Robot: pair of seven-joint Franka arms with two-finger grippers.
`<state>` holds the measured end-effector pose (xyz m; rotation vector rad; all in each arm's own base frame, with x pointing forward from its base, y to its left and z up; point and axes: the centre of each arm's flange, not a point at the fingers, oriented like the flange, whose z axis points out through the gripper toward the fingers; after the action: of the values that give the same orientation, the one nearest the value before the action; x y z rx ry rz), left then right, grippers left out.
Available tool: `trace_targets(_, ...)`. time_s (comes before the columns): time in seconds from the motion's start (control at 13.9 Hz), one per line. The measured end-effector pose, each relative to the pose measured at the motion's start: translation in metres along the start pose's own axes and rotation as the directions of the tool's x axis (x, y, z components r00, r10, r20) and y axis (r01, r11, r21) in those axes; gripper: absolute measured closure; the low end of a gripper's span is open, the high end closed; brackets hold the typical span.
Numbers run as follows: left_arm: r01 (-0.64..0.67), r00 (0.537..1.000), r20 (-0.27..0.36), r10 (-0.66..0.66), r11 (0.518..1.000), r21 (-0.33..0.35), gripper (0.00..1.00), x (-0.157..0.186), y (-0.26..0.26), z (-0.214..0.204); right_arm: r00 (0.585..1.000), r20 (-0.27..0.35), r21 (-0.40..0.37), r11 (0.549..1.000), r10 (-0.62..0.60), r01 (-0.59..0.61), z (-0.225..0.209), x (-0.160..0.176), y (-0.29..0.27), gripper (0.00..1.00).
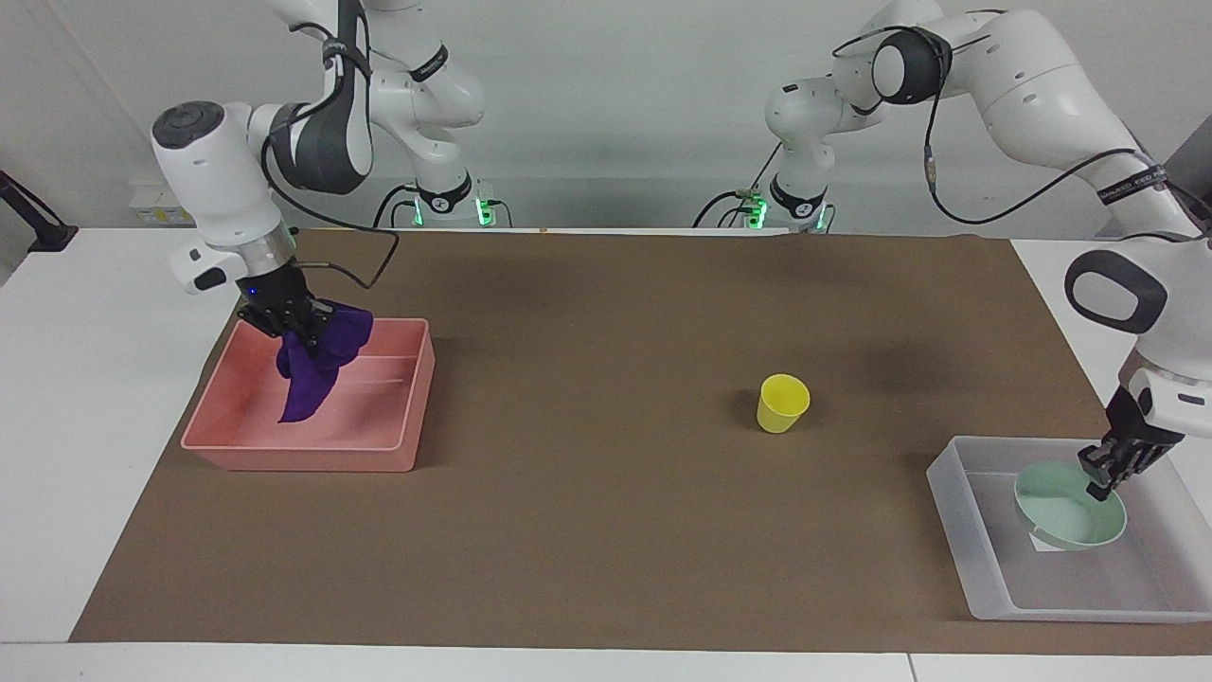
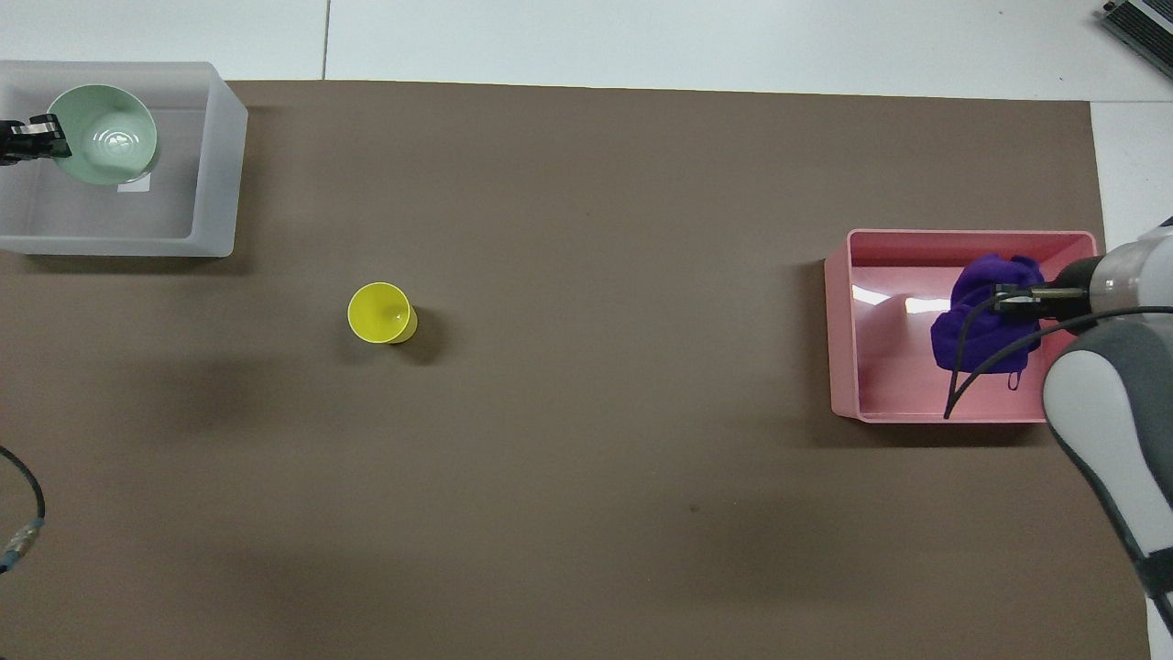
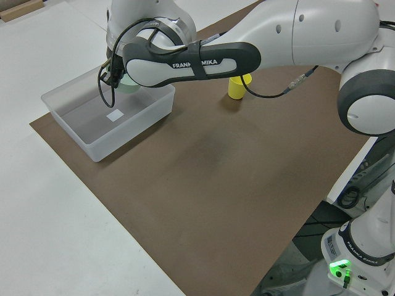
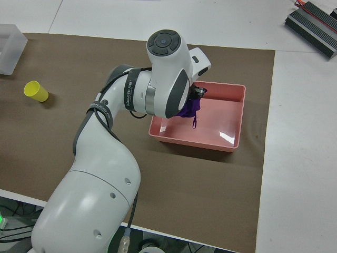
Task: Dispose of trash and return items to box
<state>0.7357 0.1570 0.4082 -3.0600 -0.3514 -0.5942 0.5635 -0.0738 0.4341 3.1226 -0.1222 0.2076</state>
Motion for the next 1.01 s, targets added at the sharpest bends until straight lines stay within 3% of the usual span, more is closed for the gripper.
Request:
trace_targets(0.43,0.002,0.998,0.066,-0.004,1.000,0.020,0.96,-0.022,0.000,0.042,1.000,-0.012,-0.013,1.000,0.009,-0.010,0.084,0.004,0.007,0.91)
trace_targets(0.5,0.001,0.996,0.084,-0.003,1.000,0.020,0.96,-0.026,0.000,0.044,1.000,-0.011,-0.014,1.000,0.012,-0.013,0.088,0.003,0.009,0.85)
trace_targets(0.57,-0.002,0.994,0.110,0.000,1.000,0.018,0.88,-0.030,0.003,0.045,1.000,-0.011,-0.015,1.000,0.014,-0.014,0.089,0.003,0.009,0.85)
trace_targets(0.72,-0.013,0.989,0.151,0.012,1.000,0.011,0.69,-0.035,0.013,0.042,1.000,-0.014,-0.014,1.000,0.013,-0.013,0.088,0.003,0.009,0.70)
trace_targets(0.79,-0.022,0.986,0.163,0.021,1.000,0.006,0.62,-0.036,0.020,0.038,1.000,-0.017,-0.014,1.000,0.011,-0.012,0.085,0.004,0.008,0.55)
trace_targets(1.01,-0.041,0.981,0.188,0.042,0.999,-0.008,0.56,-0.035,0.036,0.012,1.000,-0.016,-0.008,1.000,0.001,-0.001,0.059,0.006,0.001,0.23)
